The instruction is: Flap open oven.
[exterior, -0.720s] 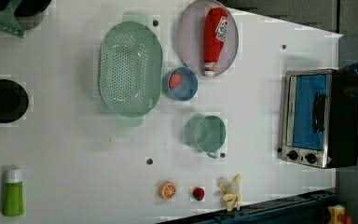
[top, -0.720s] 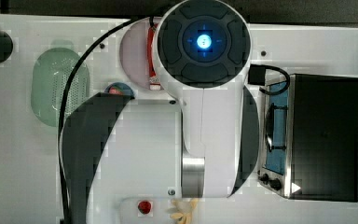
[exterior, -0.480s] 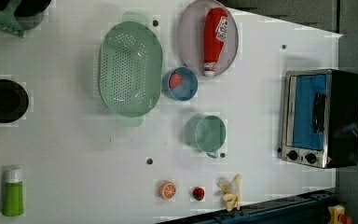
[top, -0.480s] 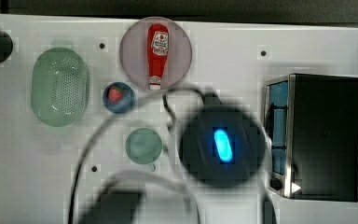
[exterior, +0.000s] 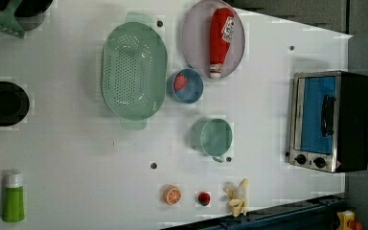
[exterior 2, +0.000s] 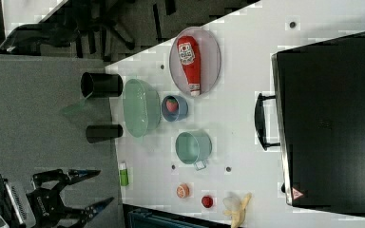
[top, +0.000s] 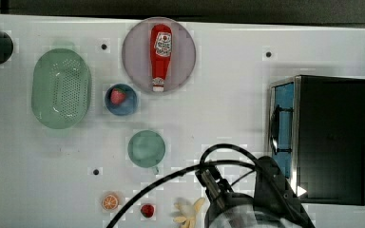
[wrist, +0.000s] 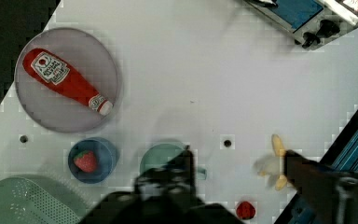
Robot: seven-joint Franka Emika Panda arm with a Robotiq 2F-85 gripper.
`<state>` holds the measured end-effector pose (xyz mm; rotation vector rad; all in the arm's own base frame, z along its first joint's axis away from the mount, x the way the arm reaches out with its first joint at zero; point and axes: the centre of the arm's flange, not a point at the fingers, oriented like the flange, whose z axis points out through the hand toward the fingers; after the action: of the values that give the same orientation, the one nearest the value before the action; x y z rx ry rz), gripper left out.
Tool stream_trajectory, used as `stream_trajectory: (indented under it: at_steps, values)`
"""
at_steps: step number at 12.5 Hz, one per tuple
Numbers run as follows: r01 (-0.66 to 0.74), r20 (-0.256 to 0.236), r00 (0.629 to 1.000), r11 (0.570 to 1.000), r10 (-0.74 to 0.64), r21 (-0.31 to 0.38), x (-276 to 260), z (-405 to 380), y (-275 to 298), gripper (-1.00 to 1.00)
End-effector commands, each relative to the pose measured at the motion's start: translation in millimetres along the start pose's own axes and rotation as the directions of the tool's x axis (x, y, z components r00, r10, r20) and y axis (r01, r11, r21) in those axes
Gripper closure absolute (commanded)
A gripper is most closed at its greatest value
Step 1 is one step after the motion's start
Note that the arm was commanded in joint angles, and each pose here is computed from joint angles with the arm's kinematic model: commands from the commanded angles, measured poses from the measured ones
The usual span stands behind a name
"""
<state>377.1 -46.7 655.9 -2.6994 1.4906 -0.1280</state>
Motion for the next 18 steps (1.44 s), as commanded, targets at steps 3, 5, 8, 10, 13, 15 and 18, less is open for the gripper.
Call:
stream_trajectory:
  at_steps: [3, 5, 8, 10, 13, 15, 18]
  values:
    - [-0.047, 0.06, 0.997, 0.993, 0.053, -0.104, 13, 50, -17, 0.55]
    - [-0.034, 0.068, 0.997, 0.993, 0.042, -0.115, 23, 65, -15, 0.65]
    - [0.207, 0.067, 0.978, 0.97, -0.2, -0.127, 57, 105, -7, 0.65]
    - [0.391, 0.084, 0.92, 0.913, -0.384, -0.111, 86, 138, 3, 0.65]
    - [0.614, 0.079, 0.789, 0.786, -0.61, -0.074, 140, 180, 24, 0.65]
    - [0.744, 0.049, 0.668, 0.664, -0.743, -0.073, 174, 205, 39, 0.65]
    - [0.844, 0.021, 0.529, 0.524, -0.848, -0.113, 211, 240, 56, 0.65]
